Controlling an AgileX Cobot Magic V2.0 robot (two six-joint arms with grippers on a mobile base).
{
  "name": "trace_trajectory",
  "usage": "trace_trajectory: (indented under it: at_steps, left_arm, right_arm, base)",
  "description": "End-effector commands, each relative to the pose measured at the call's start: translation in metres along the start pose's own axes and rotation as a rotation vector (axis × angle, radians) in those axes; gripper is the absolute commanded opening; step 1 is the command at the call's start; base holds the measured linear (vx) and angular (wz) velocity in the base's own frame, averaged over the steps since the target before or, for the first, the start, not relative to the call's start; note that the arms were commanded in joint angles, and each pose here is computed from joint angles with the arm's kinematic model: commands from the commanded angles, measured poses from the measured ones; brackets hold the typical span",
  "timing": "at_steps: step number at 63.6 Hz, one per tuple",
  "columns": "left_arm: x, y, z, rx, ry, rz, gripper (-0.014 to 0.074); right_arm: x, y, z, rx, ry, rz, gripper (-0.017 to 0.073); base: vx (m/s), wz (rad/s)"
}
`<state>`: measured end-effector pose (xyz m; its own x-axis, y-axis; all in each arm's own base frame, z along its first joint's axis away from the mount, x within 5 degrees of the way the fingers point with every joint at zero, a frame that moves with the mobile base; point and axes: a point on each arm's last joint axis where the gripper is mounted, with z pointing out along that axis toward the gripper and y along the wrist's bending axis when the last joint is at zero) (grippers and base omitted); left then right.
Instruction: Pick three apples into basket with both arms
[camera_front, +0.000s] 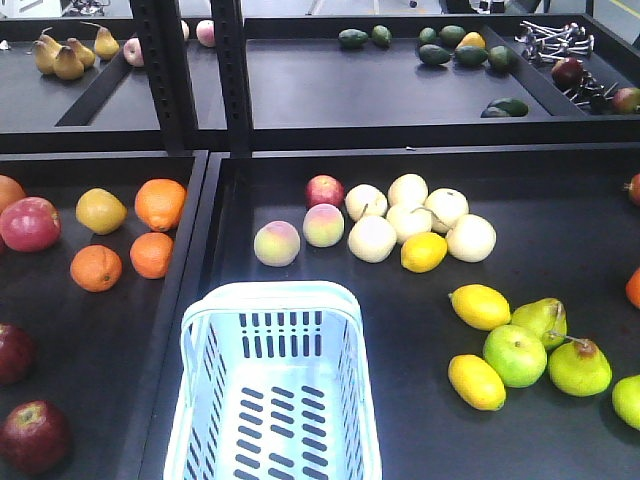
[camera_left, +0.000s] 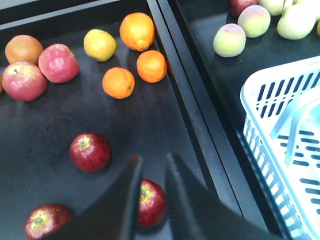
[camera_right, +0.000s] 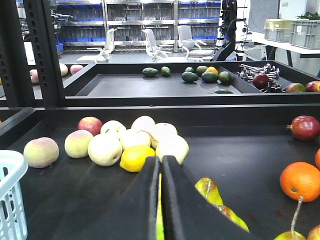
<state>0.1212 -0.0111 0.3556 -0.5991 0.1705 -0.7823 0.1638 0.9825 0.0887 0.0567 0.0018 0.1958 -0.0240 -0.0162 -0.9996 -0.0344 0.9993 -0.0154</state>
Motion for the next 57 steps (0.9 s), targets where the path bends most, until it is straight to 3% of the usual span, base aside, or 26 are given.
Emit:
trace_trajectory:
  at_steps: [1,7,13,16,24,34,41,44,52,57]
  left_arm:
    - [-0.013,0.001,-0.007,-0.007,-0.086,-0.004,0.0338]
    - [-0.013,0.001,-0.007,-0.004,-0.084,-0.01,0.0538]
    - [-0.013,0.0,-0.007,0.008,-0.085,-0.052,0.0688]
    - [-0.013,-0.001,-0.007,0.015,-0.087,-0.062,0.0736]
    - [-0.015,0.0,-0.007,0.012,-0.108,-0.038,0.0721]
    - [-0.021,-0.008,-0.003,0.091,-0.148,0.101,0.0701]
    - [-0.027,-0.018,0.004,0.191,-0.178,0.163,0.0694]
    - [-0.03,-0.024,0.009,0.236,-0.184,0.216,0.0692]
    - [-0.036,-0.045,0.024,0.34,-0.214,0.425,0.0681]
    - [-0.04,-0.059,0.032,0.38,-0.241,0.53,0.068]
  right_arm:
    - [-0.003,0.0,0.0,0.005,-0.074,-0.008,-0.0008]
    - [-0.003,0.0,0.0,0.005,-0.074,-0.008,-0.0008]
    - [-0.003,0.0,0.0,0.005,-0.074,-0.008,-0.0008]
    - [-0.003,0.0,0.0,0.005,-0.074,-0.008,-0.0008]
    - [-0.003,0.0,0.0,0.005,-0.074,-0.008,-0.0008]
    - [-0.003,0.0,0.0,0.005,-0.074,-0.008,-0.0008]
    - [-0.003,0.0,0.0,0.005,-0.074,-0.008,-0.0008]
    - [-0.003,0.0,0.0,0.005,-0.074,-0.008,-0.0008]
    - [-0.003,0.0,0.0,0.005,-0.074,-0.008,-0.0008]
    - [-0.003,0.0,0.0,0.005,-0.074,-0.008,-0.0008]
  base:
    - [0.0,0.0]
    - [0.0,0.0]
    - [0.0,0.0]
    - [0.0,0.0]
    - [0.0,0.0]
    - [0.0,0.0]
    - [0.0,0.0]
    - [0.0,0.0]
    - [0.0,0.0]
    - [0.0,0.0]
